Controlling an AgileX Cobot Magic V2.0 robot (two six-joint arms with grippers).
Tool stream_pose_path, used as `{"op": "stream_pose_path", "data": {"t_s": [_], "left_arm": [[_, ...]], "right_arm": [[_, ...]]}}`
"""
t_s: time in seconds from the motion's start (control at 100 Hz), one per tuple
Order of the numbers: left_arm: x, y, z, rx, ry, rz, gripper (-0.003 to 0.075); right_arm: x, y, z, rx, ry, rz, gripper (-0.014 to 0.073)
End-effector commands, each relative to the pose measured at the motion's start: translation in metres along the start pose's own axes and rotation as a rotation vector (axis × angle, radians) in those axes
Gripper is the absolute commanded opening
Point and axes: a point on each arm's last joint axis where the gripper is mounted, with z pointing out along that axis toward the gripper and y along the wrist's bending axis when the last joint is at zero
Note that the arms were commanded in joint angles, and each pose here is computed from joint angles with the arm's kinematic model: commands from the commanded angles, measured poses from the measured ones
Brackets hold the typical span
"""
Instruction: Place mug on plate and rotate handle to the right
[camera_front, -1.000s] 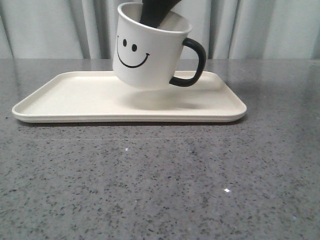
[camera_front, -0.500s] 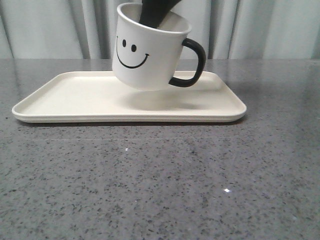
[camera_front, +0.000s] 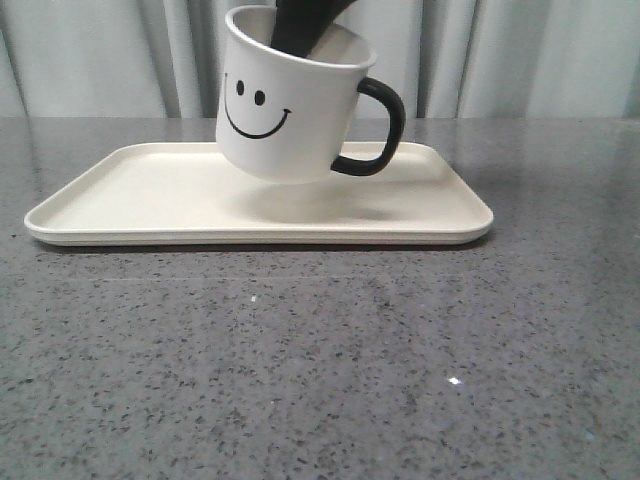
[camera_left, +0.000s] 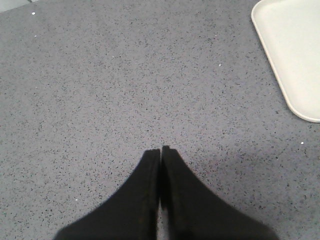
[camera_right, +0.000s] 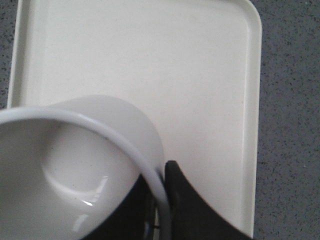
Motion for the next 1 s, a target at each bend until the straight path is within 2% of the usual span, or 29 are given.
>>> {"op": "stream_pose_path", "data": {"t_s": [0.0, 0.24, 0.47, 0.99], "left_arm": [[-0.008, 0.002, -0.005, -0.007, -0.071, -0.015, -0.002], [-0.008, 0.002, -0.005, -0.007, -0.071, -0.015, -0.002], [-0.008, 0.002, -0.005, -0.007, -0.071, -0.015, -0.002], [-0.008, 0.002, -0.005, -0.006, -0.071, -0.016, -0.002]], "right_arm": [[-0.009, 0.01, -0.033, -0.014, -0.019, -0.032, -0.0111], [-0.007, 0.01, -0.032, -0.012, -0.004, -0.05, -0.0111], [0.002, 0.015, -0.017, -0.066, 0.027, -0.031, -0.0111], [-0.008, 0.022, -0.013, -0.079, 0.021, -0.058, -0.0111]]}}
